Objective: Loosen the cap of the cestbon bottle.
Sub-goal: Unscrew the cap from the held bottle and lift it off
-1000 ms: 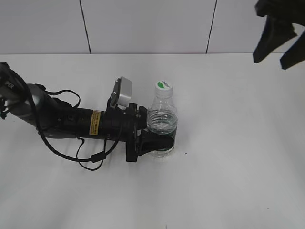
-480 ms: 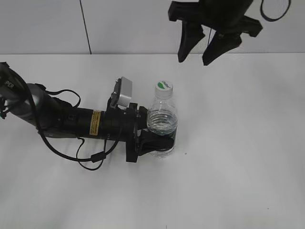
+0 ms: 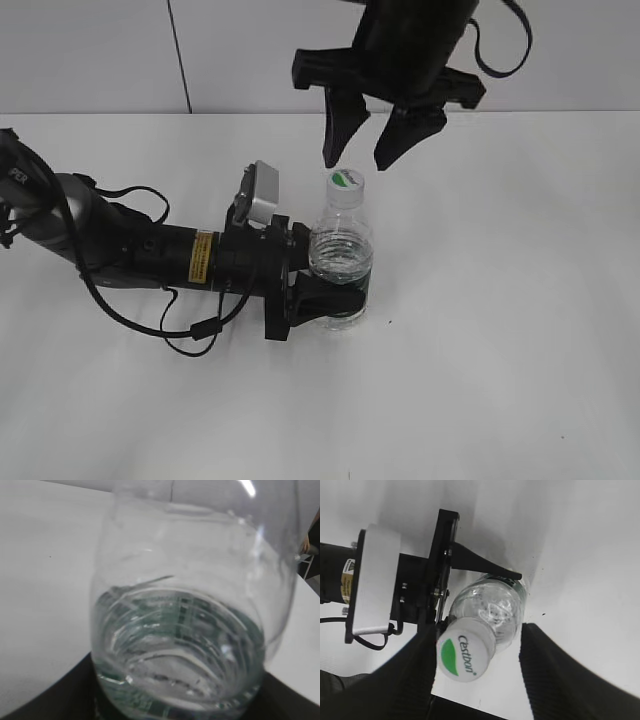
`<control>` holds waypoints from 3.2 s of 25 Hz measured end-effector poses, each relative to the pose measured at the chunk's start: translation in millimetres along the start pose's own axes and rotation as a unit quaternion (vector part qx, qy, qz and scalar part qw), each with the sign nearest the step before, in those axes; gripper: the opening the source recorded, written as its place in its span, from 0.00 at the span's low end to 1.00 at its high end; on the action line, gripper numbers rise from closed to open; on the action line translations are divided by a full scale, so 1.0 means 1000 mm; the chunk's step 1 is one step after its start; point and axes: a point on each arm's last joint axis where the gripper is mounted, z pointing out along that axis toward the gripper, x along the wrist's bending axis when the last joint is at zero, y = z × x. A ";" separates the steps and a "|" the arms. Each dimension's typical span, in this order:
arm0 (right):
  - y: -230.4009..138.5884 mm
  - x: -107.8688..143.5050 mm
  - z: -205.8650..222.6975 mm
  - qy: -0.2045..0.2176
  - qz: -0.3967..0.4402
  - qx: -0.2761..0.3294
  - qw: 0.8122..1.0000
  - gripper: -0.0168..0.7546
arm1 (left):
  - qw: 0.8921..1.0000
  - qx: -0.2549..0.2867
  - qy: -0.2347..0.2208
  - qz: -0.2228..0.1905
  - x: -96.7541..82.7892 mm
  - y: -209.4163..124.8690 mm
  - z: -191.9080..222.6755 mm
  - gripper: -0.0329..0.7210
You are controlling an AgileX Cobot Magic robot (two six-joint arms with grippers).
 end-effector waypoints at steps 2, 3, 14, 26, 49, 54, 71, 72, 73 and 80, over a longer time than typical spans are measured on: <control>-0.001 0.005 0.005 0.000 -0.005 0.006 1.000 0.55 | 1.000 0.001 0.001 0.000 0.000 0.000 0.000 0.60; -0.002 0.006 0.006 0.000 -0.007 0.008 1.000 0.55 | 1.000 0.001 0.001 0.000 0.000 0.000 0.000 0.60; -0.002 0.008 0.011 -0.008 -0.010 0.012 1.000 0.55 | 1.000 0.001 0.001 0.000 0.000 0.000 0.000 0.60; -0.004 0.011 0.012 -0.016 -0.019 0.011 1.000 0.55 | 1.000 0.001 0.002 0.000 0.000 0.000 0.000 0.60; -0.007 0.009 0.017 -0.019 -0.023 0.021 0.999 0.41 | 1.000 0.000 0.007 -0.002 0.001 0.000 0.001 0.60; -0.007 0.009 0.017 -0.017 -0.072 0.022 0.997 0.41 | 1.000 0.001 0.008 -0.002 0.001 0.000 0.001 0.60; -0.007 0.010 0.017 0.001 -0.498 0.025 0.867 0.40 | 1.000 0.007 0.004 0.007 0.001 0.000 0.001 0.60; -0.007 0.010 0.017 0.002 -0.516 0.024 0.856 0.40 | 1.000 0.007 0.003 0.008 0.001 0.001 0.001 0.60; -0.007 0.010 0.017 0.003 -0.531 0.025 0.847 0.40 | 1.000 0.008 0.002 0.009 0.001 0.000 0.001 0.60; -0.008 0.010 0.017 0.008 -0.637 0.026 0.770 0.40 | 1.000 0.012 -0.002 0.012 0.000 0.000 0.001 0.60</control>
